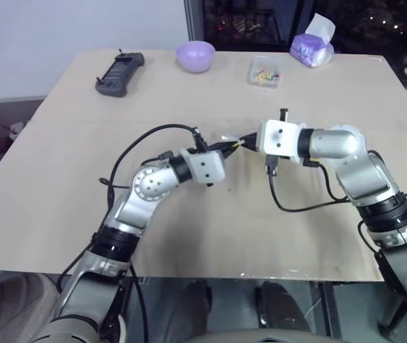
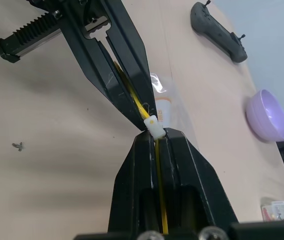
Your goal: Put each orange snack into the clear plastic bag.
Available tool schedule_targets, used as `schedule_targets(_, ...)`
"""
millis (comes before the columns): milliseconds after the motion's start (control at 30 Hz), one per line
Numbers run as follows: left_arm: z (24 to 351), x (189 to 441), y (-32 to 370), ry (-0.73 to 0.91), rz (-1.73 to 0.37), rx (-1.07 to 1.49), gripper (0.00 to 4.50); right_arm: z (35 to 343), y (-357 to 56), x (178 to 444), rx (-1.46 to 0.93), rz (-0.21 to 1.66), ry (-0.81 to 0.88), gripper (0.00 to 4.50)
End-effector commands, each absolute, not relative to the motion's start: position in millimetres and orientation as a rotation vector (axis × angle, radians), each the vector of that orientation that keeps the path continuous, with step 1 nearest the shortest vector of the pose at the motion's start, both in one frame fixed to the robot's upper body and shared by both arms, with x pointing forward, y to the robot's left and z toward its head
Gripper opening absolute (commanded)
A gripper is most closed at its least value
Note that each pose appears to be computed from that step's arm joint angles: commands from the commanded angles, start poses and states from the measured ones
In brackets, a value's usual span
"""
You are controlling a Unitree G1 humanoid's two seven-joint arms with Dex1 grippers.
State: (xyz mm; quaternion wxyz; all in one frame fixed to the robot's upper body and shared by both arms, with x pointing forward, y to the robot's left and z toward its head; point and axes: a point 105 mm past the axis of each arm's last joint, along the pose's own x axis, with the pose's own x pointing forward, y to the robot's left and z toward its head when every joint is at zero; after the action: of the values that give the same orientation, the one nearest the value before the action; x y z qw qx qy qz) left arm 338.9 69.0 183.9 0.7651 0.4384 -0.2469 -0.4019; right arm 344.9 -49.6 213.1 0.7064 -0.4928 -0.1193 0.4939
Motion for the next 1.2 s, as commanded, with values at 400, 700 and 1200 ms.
schedule_targets(400, 178.2, 335.6, 65.3, -0.534, -0.903, 0.958, 0.00, 237.8, -47.2, 328.5, -1.106, 1.107, -0.369, 2.31)
schedule_targets(700, 179.7, 336.5, 64.1, -0.539, -0.897, 0.947, 0.00, 227.9, -49.1, 323.2, -1.106, 1.159, -0.324, 2.31)
schedule_targets(1200, 177.2, 333.4, 63.6, -0.539, -0.907, 0.943, 0.00, 217.0, -51.4, 332.2, -1.113, 1.124, -0.279, 0.60)
